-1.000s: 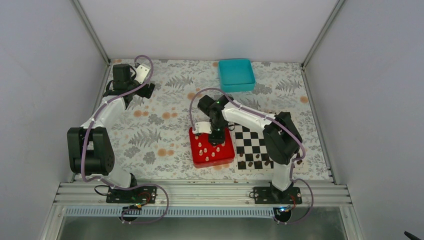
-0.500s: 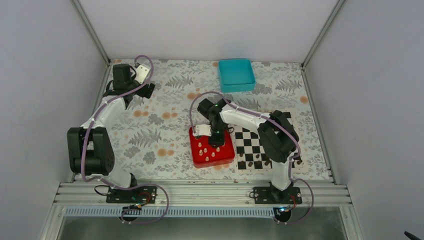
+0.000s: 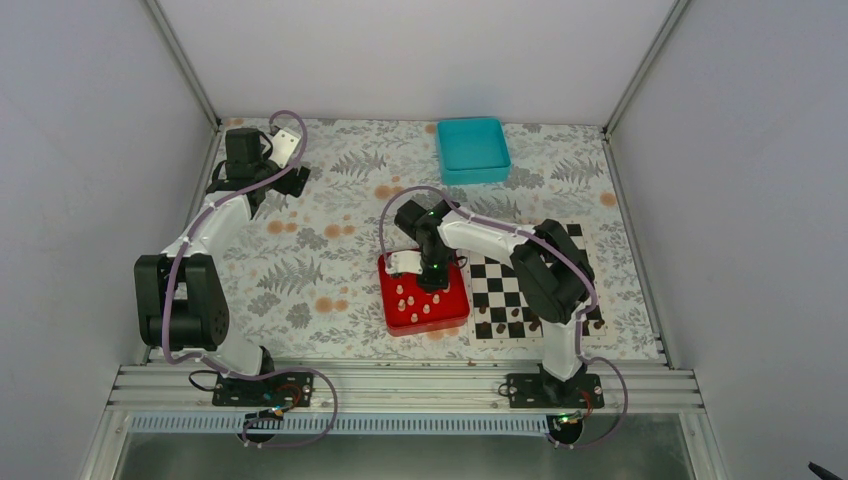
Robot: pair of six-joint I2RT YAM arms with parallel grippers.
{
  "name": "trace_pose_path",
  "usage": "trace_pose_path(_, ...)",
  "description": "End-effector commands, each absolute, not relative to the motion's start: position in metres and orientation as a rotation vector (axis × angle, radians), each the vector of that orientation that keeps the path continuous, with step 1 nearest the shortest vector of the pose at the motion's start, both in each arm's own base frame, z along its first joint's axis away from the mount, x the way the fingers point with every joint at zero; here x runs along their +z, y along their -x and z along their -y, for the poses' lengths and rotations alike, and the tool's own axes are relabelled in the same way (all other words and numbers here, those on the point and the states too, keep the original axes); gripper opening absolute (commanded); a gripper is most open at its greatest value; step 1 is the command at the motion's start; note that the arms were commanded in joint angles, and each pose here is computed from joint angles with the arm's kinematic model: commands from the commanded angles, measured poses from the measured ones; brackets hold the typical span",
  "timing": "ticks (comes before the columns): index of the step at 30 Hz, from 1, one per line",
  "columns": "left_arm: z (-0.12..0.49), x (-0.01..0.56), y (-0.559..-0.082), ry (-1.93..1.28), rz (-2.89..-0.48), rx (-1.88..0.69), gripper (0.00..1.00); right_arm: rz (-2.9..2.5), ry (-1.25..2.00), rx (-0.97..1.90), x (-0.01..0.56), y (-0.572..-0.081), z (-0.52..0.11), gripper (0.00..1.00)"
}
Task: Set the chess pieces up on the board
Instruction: Pick up the chess piece from the storage box, then place the chess piece on the chessboard.
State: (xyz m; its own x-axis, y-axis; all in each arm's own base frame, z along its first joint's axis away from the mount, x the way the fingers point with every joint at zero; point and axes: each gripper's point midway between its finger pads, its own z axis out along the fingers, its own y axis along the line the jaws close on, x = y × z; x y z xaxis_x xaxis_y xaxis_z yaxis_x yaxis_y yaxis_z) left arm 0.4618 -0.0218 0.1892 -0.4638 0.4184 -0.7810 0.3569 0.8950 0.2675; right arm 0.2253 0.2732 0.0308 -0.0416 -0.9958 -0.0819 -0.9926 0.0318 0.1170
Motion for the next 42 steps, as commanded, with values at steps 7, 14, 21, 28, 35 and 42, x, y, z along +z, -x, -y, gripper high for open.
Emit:
trace_pose_path(7, 0.024, 0.192, -0.462, -0.573, -2.082, 0.078, 1.0, 2.393, -2.238, -0.253, 0.089, -0.253, -0.286, 0.08)
trace_pose_path(14, 0.024, 0.194, -0.463, -0.574, -2.077, 0.076, 1.0, 2.708, -2.07, -0.179, 0.147, -0.321, -0.22, 0.07)
trace_pose_path(21, 0.025, 0.194, -0.462, -0.576, -2.075, 0.071, 1.0, 3.039, -1.636, -0.029, 0.161, -0.383, -0.074, 0.08)
trace_pose_path(28, 0.027, 0.196, -0.462, -0.579, -2.07, 0.063, 1.0, 3.139, -1.292, -0.03, 0.13, -0.396, 0.029, 0.08)
trace_pose_path(35, 0.026, 0.198, -0.461, -0.576, -2.065, 0.066, 1.0, 3.177, -1.133, -0.068, 0.099, -0.409, 0.073, 0.08)
trace_pose_path(42, 0.025, 0.199, -0.46, -0.574, -2.063, 0.075, 1.0, 3.194, -0.98, -0.059, 0.072, -0.419, 0.114, 0.09)
